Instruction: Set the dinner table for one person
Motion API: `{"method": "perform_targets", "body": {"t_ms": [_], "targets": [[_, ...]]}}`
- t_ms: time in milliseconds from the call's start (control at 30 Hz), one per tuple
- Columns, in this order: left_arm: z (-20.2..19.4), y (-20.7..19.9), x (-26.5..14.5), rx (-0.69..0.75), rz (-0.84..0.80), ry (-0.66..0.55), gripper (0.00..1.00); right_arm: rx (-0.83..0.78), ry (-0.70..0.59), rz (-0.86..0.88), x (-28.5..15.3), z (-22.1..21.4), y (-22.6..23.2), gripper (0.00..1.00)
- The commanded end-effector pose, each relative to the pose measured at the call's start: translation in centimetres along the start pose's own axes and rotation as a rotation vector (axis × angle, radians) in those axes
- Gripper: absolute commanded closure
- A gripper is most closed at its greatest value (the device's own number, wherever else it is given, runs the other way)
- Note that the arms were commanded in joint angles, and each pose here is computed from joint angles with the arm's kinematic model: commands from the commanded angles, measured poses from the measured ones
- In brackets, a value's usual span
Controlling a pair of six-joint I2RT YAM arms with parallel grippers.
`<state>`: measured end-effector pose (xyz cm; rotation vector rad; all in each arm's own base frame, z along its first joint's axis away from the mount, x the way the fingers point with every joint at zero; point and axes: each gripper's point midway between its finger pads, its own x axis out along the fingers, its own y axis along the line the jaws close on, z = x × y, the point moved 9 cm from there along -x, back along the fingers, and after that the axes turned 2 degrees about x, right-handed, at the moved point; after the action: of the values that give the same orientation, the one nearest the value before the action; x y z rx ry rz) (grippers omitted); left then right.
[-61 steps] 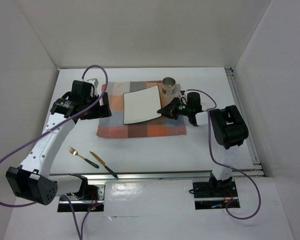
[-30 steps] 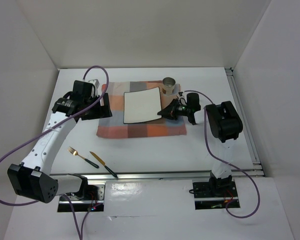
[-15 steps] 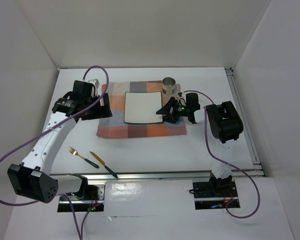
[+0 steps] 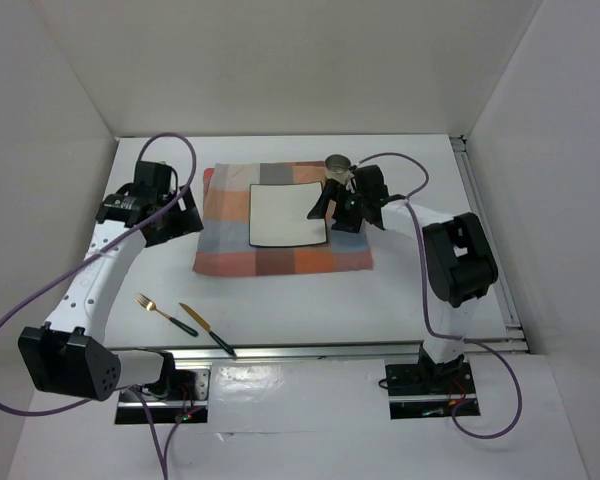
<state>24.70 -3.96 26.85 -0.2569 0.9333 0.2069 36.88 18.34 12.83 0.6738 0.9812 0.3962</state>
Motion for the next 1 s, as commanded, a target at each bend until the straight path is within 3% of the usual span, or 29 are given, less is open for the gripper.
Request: {"method": "perform_targets", "body": {"t_ms": [0,233,367,433,500,533,567,633,833,967], "targets": [[1.4,1.1,-1.2,-0.067,0.047,-0.017,0.07,-0.145,-0.169,-0.138,-3.7,1.0,2.8,0.0],[4.7,0.2,-3.9,-0.089,-0.055,-0.084,0.07,-0.292,-0.281,-0.129,-7.4,-0.2,7.2,0.0],[7.5,0.0,-6.6,-0.098,-0.049,-0.173,0.06,-0.51,-0.215,-0.108,-6.7,-5.4,11.2,0.0],[8.4,0.6,-7.3,-0.119,-0.03,-0.198,0.04,-0.643,-0.12,-0.004,-6.2,-9.6,14.0,0.0],[9.5,0.8,-8.5,-0.136,-0.035,-0.242,0.04,-0.776,0.008,0.149,-5.7,-14.2,16.2,0.12],[9.6,0.8,-9.0,-0.126,-0.035,-0.247,0.04,-0.8,0.04,0.166,-5.5,-15.8,16.6,0.25],[9.8,0.8,-9.4,-0.127,-0.04,-0.26,0.04,-0.82,0.068,0.179,-5.3,-17.1,16.9,0.32],[9.6,1.0,-10.9,-0.131,-0.056,-0.301,0.04,-0.868,0.122,0.206,-4.7,-20.1,17.8,0.41],[9.3,1.4,-12.7,-0.131,-0.085,-0.32,0.03,-0.952,0.226,0.283,-2.9,-25.6,19.7,0.43],[9.0,1.4,-13.2,-0.131,-0.104,-0.336,0.03,-1.049,0.246,0.241,-0.6,-28.9,19.9,0.4]]}}
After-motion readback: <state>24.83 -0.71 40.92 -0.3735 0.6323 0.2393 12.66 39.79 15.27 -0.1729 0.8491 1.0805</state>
